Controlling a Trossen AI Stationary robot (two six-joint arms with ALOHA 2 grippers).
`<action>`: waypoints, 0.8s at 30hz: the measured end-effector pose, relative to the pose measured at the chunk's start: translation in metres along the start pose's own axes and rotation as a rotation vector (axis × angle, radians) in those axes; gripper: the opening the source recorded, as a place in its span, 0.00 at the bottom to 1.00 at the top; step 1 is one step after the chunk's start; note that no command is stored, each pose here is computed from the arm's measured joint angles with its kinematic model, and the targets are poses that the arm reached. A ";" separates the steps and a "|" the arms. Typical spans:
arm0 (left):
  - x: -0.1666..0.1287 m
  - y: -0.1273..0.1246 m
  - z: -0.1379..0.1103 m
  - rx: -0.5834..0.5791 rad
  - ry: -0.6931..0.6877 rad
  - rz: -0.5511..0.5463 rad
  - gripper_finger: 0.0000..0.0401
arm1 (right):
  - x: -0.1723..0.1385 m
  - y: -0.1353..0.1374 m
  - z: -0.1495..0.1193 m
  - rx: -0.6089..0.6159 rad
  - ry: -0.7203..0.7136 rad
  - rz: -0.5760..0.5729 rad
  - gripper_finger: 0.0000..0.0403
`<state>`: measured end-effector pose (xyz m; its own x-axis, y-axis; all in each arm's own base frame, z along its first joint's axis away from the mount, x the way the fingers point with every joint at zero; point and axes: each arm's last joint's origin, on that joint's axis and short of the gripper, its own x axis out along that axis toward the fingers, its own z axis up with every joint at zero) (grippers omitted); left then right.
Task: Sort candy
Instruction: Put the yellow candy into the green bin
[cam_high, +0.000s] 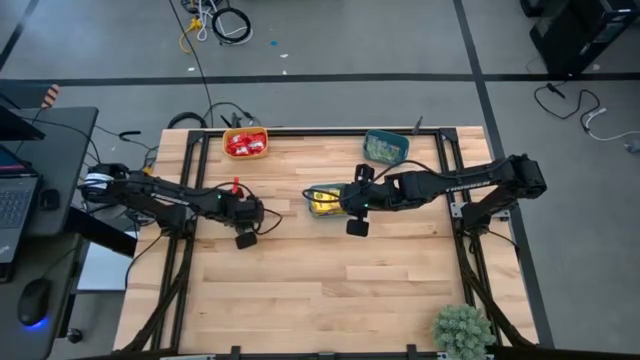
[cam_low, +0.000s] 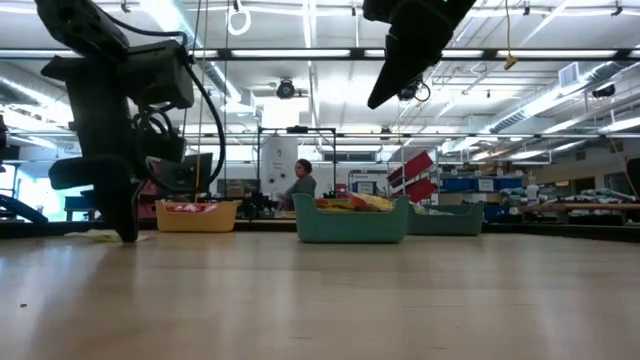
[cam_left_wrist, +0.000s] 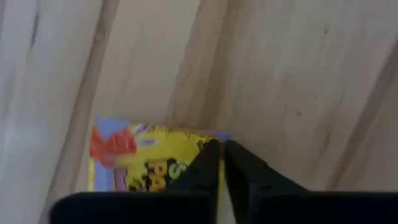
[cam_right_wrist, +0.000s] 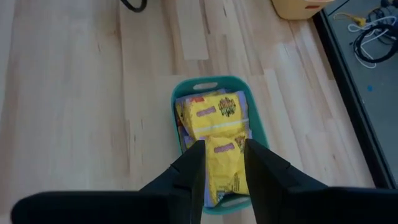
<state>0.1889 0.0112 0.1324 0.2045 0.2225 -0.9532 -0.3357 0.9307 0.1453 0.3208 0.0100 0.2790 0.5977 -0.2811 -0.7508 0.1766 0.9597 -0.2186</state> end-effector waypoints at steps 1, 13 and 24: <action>0.000 0.000 0.001 0.001 -0.010 0.001 0.04 | 0.000 0.000 -0.001 -0.001 0.009 -0.001 0.24; -0.031 -0.007 0.037 0.063 -0.159 0.044 0.00 | 0.010 0.007 -0.027 0.039 0.130 -0.047 0.20; -0.077 -0.023 0.069 0.139 -0.289 0.005 0.00 | 0.030 0.019 -0.069 0.109 0.230 -0.097 0.20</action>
<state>0.2440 -0.0078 0.2209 0.4624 0.2822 -0.8406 -0.2128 0.9556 0.2038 0.2876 0.0201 0.2095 0.3830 -0.3516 -0.8542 0.3147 0.9191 -0.2372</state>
